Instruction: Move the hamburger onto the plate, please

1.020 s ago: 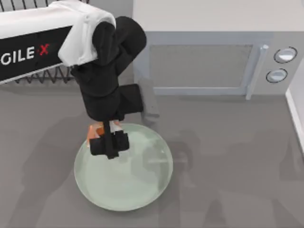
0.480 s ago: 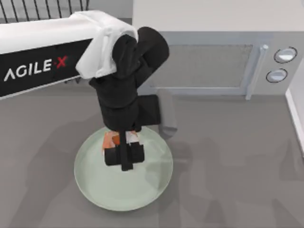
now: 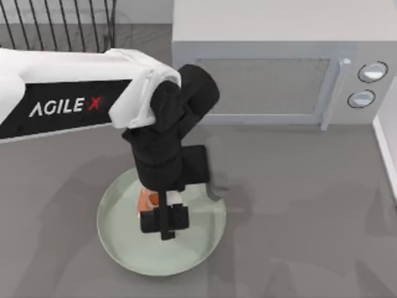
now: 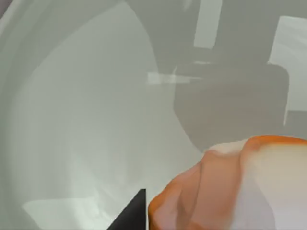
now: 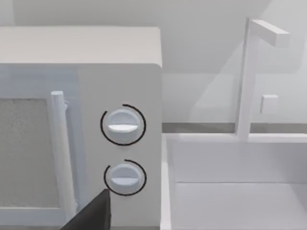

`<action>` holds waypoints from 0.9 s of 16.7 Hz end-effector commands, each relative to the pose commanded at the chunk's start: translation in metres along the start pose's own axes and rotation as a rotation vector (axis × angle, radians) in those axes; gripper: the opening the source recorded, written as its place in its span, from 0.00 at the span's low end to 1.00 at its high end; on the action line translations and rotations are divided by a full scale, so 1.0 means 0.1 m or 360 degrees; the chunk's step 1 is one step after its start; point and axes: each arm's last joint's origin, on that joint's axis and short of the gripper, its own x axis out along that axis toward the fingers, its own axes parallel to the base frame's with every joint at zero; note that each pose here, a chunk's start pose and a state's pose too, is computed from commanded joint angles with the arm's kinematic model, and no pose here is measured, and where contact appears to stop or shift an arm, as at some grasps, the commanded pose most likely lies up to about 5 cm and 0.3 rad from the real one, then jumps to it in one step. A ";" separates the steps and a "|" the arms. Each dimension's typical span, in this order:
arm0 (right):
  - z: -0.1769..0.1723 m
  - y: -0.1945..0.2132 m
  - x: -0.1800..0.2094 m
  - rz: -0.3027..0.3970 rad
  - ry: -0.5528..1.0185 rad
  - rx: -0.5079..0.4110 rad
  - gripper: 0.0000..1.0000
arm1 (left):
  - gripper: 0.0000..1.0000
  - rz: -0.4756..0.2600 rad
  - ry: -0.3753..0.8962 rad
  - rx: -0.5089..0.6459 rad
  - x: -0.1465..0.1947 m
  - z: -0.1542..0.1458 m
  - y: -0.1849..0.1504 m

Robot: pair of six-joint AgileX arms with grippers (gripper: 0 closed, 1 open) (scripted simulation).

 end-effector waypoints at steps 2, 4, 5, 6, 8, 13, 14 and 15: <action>0.00 0.00 0.00 0.0000 0.0000 0.0000 1.00 | 0.00 0.0000 0.0000 0.0000 0.00 0.00 0.00; 0.00 0.00 0.00 0.0000 0.0000 0.0000 1.00 | 0.08 0.0000 0.0000 0.0000 0.00 0.00 0.00; 0.00 0.00 0.00 0.0000 0.0000 0.0000 1.00 | 0.15 0.0000 0.0000 0.0000 0.00 0.00 0.00; 0.00 0.00 0.00 0.0000 0.0000 0.0000 1.00 | 0.23 0.0000 0.0000 0.0000 0.00 0.00 0.00; 0.00 0.00 0.00 0.0000 0.0000 0.0000 1.00 | 0.38 0.0000 0.0000 0.0000 0.00 0.00 0.00; 0.00 0.00 0.00 0.0000 0.0000 0.0000 1.00 | 0.75 0.0000 0.0000 0.0000 0.00 0.00 0.00; 0.00 0.00 0.00 0.0000 0.0000 0.0000 1.00 | 0.83 0.0000 0.0000 0.0000 0.00 0.00 0.00; 0.00 0.00 0.00 0.0000 0.0000 0.0000 1.00 | 0.90 0.0000 0.0000 0.0000 0.00 0.00 0.00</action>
